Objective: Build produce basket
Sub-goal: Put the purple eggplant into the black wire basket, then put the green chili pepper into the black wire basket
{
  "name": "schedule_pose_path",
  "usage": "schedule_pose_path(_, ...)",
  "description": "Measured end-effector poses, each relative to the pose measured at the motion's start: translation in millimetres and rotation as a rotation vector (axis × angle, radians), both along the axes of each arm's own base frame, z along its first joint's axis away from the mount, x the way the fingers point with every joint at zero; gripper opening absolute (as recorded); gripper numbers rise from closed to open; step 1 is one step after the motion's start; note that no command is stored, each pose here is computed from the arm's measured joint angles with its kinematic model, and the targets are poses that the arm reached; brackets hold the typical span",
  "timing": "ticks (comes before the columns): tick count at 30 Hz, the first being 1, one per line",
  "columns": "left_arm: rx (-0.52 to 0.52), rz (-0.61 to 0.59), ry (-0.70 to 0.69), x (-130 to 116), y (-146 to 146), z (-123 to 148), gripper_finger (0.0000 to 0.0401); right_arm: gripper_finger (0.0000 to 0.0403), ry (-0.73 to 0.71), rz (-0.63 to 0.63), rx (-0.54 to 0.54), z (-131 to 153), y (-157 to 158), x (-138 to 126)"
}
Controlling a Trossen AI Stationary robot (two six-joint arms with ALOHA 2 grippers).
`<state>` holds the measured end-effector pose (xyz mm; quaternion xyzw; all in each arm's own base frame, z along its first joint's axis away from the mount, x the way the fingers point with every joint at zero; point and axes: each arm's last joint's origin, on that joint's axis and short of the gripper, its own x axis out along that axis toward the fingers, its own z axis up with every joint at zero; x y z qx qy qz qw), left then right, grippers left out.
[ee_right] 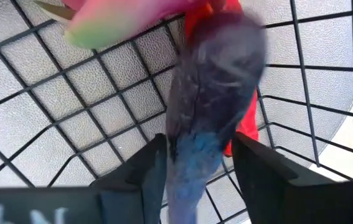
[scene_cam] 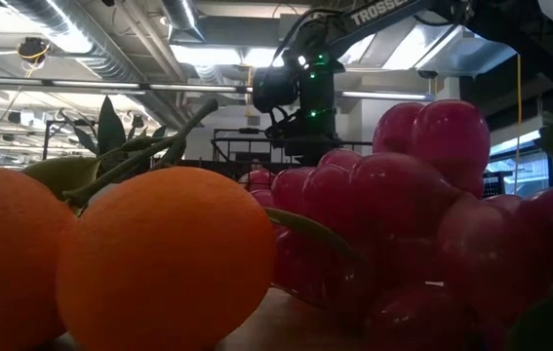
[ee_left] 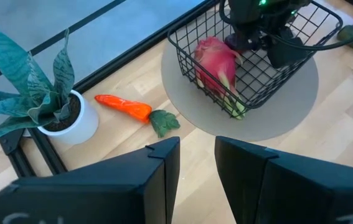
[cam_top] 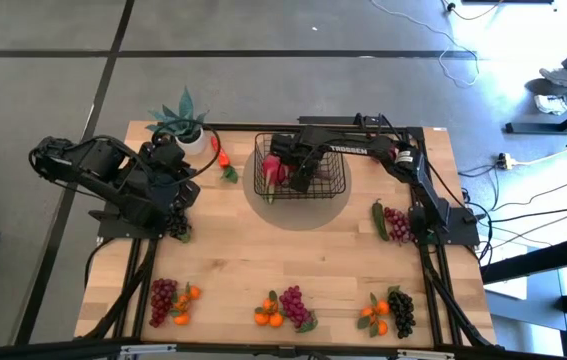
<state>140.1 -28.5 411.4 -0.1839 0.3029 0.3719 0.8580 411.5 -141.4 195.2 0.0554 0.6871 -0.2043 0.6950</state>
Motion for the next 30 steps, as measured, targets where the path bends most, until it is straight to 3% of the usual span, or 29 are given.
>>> schedule_pose_path(12, 0.000, 0.000, 0.000, 0, 0, 0, 0.0090, 0.0181, -0.028, -0.026, -0.008, 10, 0, -2)
schedule_pose_path(19, 0.000, 0.000, 0.001, 0, 0, 0, 0.0090, 0.0181, -0.163, -0.100, -0.047, 60, 13, -15)
schedule_pose_path(25, -0.003, -0.002, 0.002, 0, 0, 0, 0.0090, 0.0181, -0.321, -0.213, -0.046, 115, 46, -35)
schedule_pose_path(30, 0.001, -0.026, 0.020, 0, -1, 0, 0.0090, 0.0181, -0.341, -0.329, -0.012, 146, 76, -61)
